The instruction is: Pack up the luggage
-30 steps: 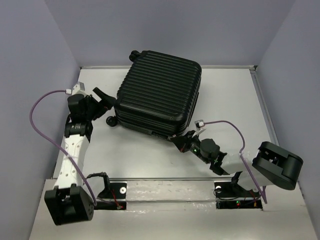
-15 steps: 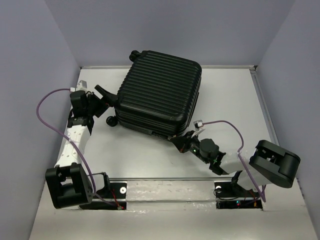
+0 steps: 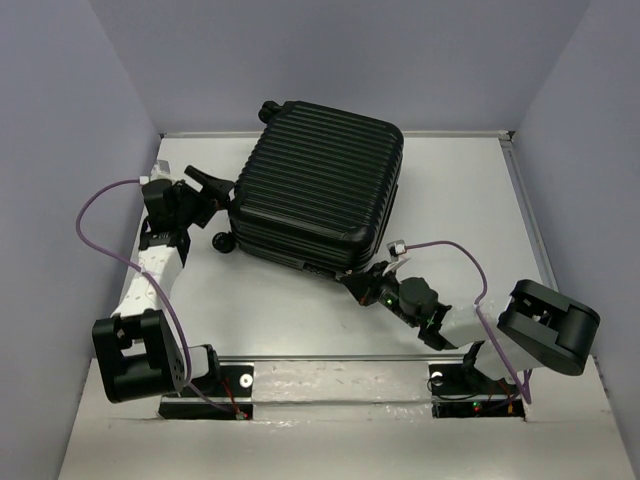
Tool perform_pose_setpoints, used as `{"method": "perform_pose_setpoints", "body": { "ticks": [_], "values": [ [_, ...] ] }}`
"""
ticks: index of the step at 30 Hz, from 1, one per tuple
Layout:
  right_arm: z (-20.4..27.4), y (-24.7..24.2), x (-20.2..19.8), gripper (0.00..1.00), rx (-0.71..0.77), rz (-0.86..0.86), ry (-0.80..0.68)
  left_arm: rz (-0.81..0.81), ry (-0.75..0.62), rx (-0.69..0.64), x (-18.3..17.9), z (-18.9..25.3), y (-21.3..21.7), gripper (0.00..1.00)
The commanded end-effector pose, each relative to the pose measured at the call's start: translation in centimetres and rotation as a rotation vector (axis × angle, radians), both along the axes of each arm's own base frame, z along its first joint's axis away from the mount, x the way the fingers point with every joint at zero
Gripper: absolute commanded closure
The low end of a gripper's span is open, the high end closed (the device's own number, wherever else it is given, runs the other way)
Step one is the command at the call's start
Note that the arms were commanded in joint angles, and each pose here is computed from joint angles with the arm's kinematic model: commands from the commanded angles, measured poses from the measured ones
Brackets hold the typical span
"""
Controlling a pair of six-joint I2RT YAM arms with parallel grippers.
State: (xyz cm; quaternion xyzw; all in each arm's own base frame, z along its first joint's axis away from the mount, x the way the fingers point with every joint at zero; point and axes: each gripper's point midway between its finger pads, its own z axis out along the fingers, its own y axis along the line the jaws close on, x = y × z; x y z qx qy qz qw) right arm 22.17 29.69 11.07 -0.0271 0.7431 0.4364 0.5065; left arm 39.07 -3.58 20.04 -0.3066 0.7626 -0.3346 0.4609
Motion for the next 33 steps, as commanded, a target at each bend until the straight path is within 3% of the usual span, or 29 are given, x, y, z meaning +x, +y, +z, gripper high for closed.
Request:
{"method": "perform_pose_setpoints", "body": {
  "ticks": [1, 19, 28, 33],
  "values": [
    [0.8, 0.0, 0.2, 0.93, 0.007, -0.004, -0.034, 0.002, -0.108, -0.049, 1.1, 2.1, -0.1, 0.10],
    [0.3, 0.5, 0.0, 0.93, 0.004, 0.018, -0.024, 0.077, -0.164, -0.152, 0.9, 1.6, 0.2, 0.19],
    [0.3, 0.5, -0.1, 0.93, 0.001, 0.026, -0.023, 0.069, -0.218, -0.191, 0.7, 1.9, 0.0, 0.17],
    [0.2, 0.4, -0.2, 0.93, -0.006, 0.025, -0.019, 0.082, -0.202, -0.218, 0.9, 1.5, 0.9, 0.25]
  ]
}}
